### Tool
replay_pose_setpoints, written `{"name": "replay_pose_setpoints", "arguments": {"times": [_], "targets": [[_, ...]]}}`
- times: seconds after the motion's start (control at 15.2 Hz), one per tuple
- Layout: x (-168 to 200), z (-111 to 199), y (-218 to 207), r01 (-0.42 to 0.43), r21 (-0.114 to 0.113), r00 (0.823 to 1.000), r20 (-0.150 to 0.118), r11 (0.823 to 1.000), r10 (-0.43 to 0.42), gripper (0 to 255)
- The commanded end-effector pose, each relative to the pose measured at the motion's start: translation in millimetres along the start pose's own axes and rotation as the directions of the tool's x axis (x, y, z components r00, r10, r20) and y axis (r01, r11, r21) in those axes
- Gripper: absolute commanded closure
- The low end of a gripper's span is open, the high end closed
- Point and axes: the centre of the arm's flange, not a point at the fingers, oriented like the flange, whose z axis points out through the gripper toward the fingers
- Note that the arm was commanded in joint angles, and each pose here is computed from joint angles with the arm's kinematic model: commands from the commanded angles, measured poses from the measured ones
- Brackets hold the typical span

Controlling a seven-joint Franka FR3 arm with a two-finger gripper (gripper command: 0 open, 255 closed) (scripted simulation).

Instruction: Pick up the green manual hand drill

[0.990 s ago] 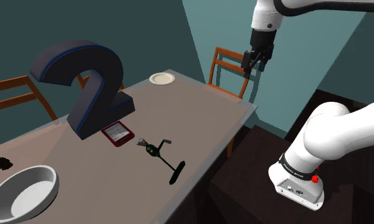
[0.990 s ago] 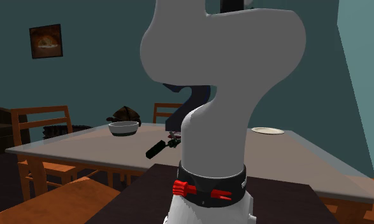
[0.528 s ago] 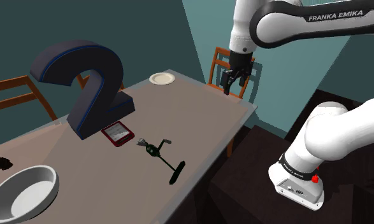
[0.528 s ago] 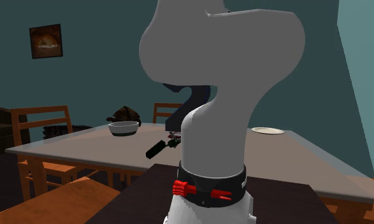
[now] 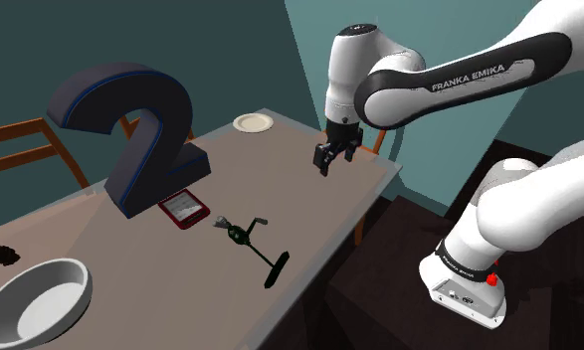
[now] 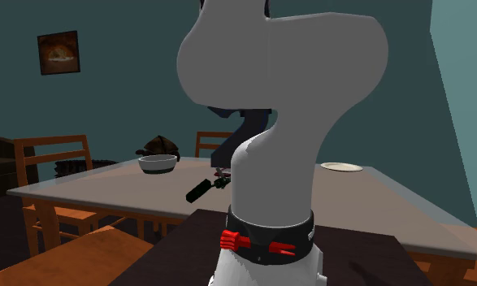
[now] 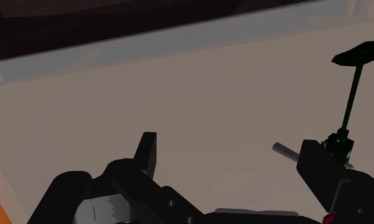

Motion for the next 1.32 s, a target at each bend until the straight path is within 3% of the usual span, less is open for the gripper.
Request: {"name": "replay_pose_setpoints", "arguments": {"times": [0.0, 1.25], "targets": [[4.1, 13.9, -22.0, 0.000, -0.005, 1.000, -0.017, 1.000, 0.000, 0], [61.2, 176.4, -208.0, -0.004, -0.070, 0.988, -0.156, 0.998, -0.007, 0]]}}
